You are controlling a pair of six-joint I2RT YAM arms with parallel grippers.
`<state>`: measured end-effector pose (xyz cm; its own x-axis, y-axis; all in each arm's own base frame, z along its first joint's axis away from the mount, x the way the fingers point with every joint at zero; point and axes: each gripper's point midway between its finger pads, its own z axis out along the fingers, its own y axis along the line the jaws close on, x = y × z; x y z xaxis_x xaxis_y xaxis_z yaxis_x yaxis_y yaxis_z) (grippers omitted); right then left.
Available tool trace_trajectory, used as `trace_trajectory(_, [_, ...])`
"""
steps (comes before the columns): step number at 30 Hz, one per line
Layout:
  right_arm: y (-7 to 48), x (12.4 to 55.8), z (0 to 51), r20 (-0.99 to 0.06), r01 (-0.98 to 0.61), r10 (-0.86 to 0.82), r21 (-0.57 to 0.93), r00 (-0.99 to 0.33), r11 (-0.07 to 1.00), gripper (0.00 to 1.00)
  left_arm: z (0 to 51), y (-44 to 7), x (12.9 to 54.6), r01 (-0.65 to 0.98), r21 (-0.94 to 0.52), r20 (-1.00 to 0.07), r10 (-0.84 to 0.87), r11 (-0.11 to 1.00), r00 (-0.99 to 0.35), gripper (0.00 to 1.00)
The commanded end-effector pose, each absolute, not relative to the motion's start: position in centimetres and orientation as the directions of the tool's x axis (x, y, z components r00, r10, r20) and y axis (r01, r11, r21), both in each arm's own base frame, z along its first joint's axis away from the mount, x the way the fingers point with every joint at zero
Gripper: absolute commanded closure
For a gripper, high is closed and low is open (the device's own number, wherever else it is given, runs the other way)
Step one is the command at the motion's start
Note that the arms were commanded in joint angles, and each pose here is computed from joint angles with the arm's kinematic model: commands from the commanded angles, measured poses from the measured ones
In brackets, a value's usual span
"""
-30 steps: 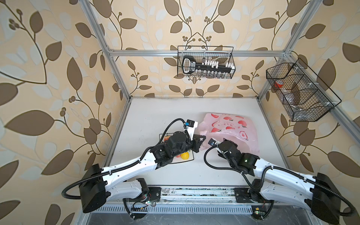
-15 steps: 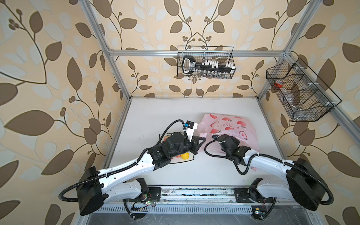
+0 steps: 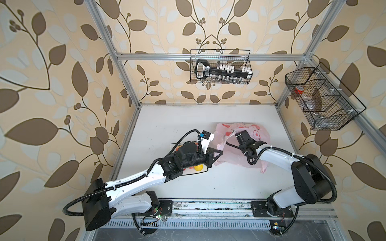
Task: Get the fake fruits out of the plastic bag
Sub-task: 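Reach the right gripper deep into the bag and close on the small red apple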
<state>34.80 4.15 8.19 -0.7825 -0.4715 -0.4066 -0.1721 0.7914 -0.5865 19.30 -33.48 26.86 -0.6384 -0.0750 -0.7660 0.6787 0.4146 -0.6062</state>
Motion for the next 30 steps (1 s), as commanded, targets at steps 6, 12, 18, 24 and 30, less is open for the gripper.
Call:
trace_trajectory(6, [4.7,35.8,9.6,-0.606,0.104,-0.022,-0.171,-0.795,0.98,0.36,28.3,-33.8,18.4,0.708,-0.628,-0.766,-0.094,0.324,-0.636,1.0])
trace_trajectory(12, [5.2,36.1,10.6,-0.659,0.218,0.283,0.182,-0.696,0.959,0.35,27.7,-34.7,17.7,0.706,-0.649,-0.749,-0.075,0.284,-0.658,1.0])
trace_trajectory(18, [4.0,36.2,11.4,-0.61,0.314,0.557,0.466,-0.564,0.827,0.35,27.0,-36.1,17.1,0.703,-0.668,-0.733,-0.049,0.243,-0.679,1.0])
trace_trajectory(24, [3.6,36.9,12.3,-0.524,0.346,0.722,0.643,-0.452,0.684,0.36,26.7,-37.0,16.6,0.699,-0.682,-0.721,-0.035,0.212,-0.692,1.0])
trace_trajectory(30, [3.7,38.1,13.0,-0.413,0.341,0.84,0.779,-0.353,0.526,0.36,27.0,-37.6,16.3,0.698,-0.691,-0.715,-0.032,0.186,-0.699,1.0])
